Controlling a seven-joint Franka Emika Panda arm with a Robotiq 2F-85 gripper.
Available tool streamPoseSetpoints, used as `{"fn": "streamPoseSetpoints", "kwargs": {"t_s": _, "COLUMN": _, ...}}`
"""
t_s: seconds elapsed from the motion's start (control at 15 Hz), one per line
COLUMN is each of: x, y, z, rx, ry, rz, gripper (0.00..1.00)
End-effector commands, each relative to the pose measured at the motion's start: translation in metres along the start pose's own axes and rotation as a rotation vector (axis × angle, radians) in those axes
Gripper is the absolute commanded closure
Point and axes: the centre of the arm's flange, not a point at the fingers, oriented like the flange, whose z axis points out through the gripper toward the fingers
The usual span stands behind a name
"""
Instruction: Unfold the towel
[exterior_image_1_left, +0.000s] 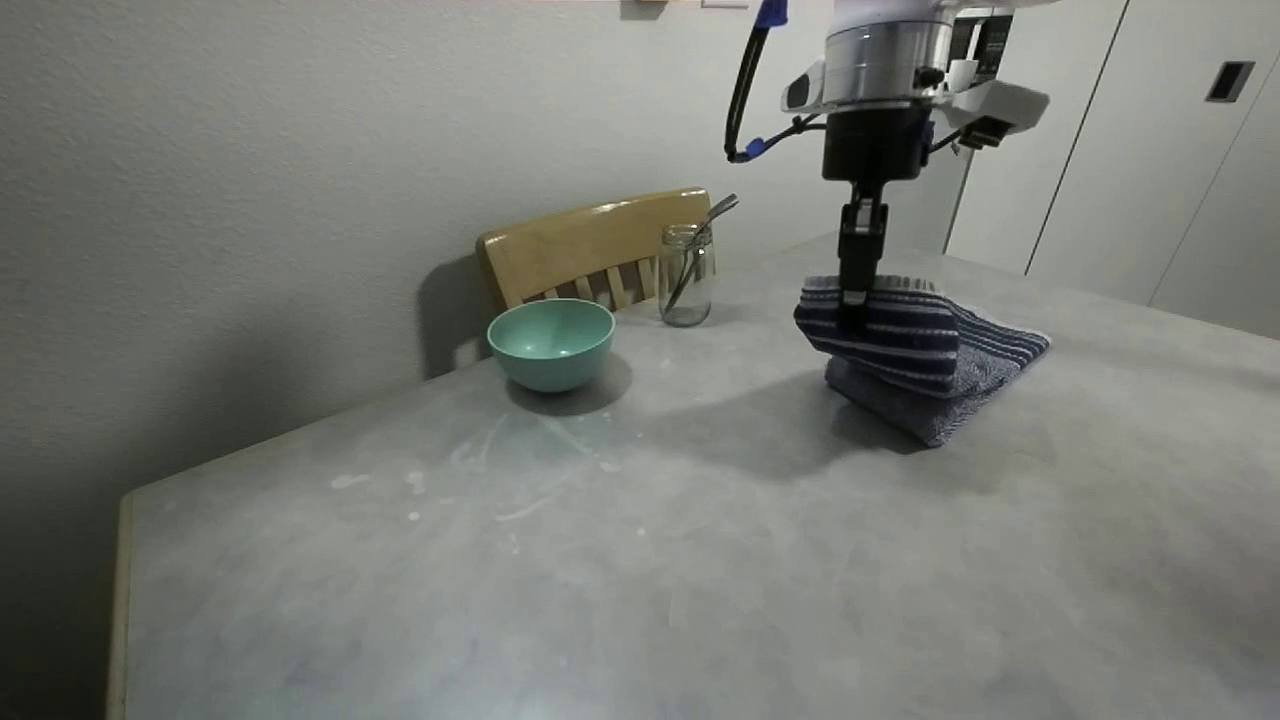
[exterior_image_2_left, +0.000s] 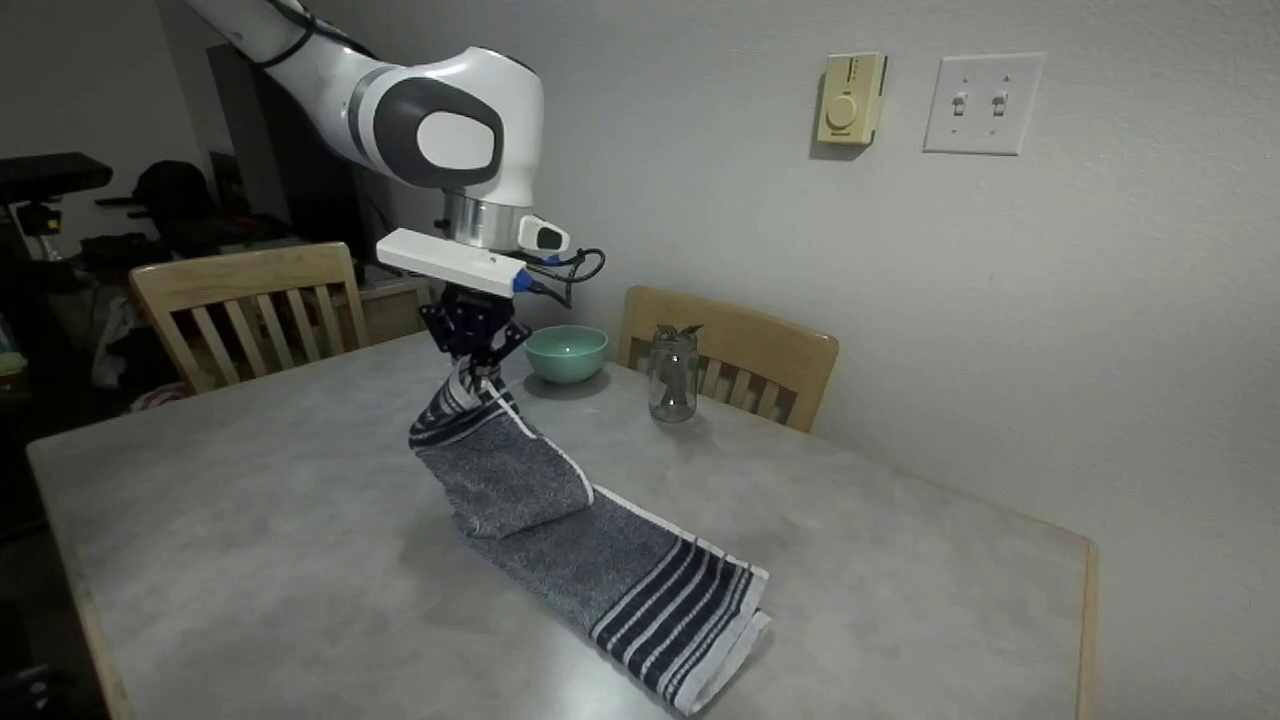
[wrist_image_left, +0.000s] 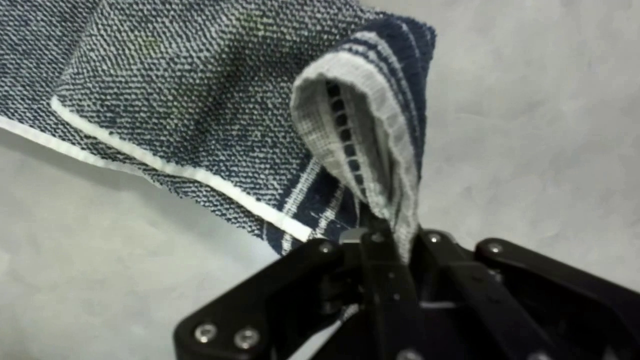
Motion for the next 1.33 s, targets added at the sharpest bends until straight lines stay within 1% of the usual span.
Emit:
{"fn": "streamPoseSetpoints", "kwargs": {"t_s": 0.0, "x": 0.021, "y": -0.014, "z": 0.013, "rx": -0.049, "ry": -0.017, "rz": -0.034, "gripper": 0.98}}
{"fn": "streamPoseSetpoints", "kwargs": {"t_s": 0.27, "x": 0.039, "y": -0.039, "z": 0.018, "rx": -0.062, "ry": -0.026, "rz": -0.083, "gripper": 0.98}}
{"fn": "streamPoseSetpoints", "kwargs": {"t_s": 0.53, "x": 0.056, "y": -0.069, "z": 0.020, "rx": -0.049, "ry": -0.018, "rz": -0.142, "gripper": 0.98}}
{"fn": "streamPoseSetpoints", "kwargs": {"t_s": 0.73, "x": 0.065, "y": -0.086, "z": 0.024, "rx": -0.042, "ry": -0.021, "rz": -0.180, "gripper": 0.98}}
{"fn": "streamPoseSetpoints", "kwargs": {"t_s": 1.0, "x": 0.073, "y": -0.097, "z": 0.035, "rx": -0.035, "ry": -0.028, "rz": -0.208, "gripper": 0.98}}
{"fn": "streamPoseSetpoints", "kwargs": {"t_s": 1.27, "x": 0.077, "y": -0.099, "z": 0.039, "rx": -0.035, "ry": -0.035, "rz": -0.215, "gripper": 0.98}}
